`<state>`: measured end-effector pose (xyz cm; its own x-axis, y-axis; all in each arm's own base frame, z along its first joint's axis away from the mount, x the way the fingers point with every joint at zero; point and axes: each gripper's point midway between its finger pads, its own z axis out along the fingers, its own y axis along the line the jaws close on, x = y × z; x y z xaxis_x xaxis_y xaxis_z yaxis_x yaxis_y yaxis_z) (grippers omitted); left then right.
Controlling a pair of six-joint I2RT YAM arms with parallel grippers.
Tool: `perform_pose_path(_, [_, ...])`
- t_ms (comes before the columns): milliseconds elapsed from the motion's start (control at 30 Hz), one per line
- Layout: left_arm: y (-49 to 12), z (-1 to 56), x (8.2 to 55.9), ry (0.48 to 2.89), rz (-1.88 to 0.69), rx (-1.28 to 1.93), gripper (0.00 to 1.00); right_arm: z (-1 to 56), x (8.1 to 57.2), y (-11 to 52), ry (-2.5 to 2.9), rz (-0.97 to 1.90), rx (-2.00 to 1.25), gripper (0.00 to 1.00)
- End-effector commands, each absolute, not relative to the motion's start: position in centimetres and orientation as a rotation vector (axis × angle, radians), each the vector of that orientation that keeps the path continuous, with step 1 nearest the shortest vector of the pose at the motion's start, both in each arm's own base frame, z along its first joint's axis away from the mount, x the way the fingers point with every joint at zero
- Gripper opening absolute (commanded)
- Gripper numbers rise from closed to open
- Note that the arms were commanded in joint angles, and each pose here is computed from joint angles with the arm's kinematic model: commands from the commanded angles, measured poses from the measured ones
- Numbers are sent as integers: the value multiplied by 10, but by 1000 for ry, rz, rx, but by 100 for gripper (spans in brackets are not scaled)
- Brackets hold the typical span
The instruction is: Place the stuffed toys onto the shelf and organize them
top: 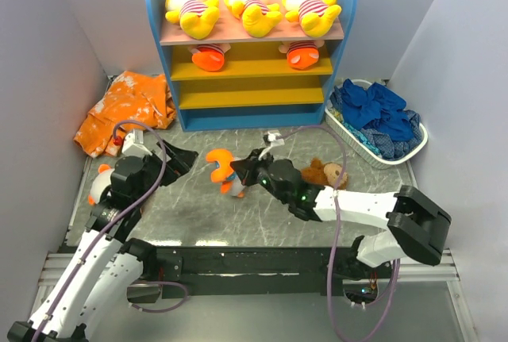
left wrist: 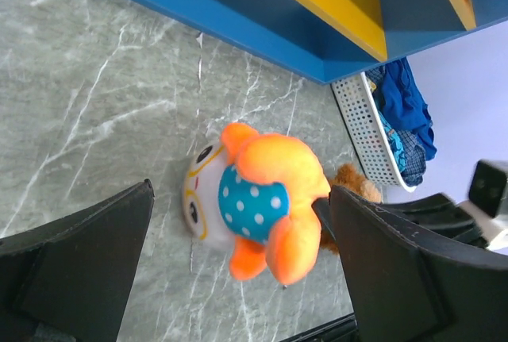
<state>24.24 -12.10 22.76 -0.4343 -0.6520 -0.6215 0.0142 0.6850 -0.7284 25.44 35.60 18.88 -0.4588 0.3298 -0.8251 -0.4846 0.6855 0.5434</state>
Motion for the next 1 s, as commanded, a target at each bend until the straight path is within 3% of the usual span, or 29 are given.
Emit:
perform_pose_path(0, [-120,263,244,1806,-827,-428,99,256,247,350,1511,1293,133,0])
perform_pose_path(133, [-112,266,248,1788,-772,-435,99,220,245,330,1513,1315,262,0])
perform_pose_path(300, [-110,267,254,1809,-710,-396,100,139,250,268,1670,1079,559,0])
perform_pose_path(533, [-111,269,266,1833,-657,-348,97,109,236,226,1725,964,653,0])
perform_pose_path(600, [-120,264,265,1851,-712,-334,98,100,232,227,1778,913,635,3])
perform_pose_path(767, [-128,253,263,1865,-773,-356,98,85,219,241,1895,897,628,30])
perform_pose_path(967, [-123,268,266,1848,-720,-310,97,87,206,270,1967,900,490,36])
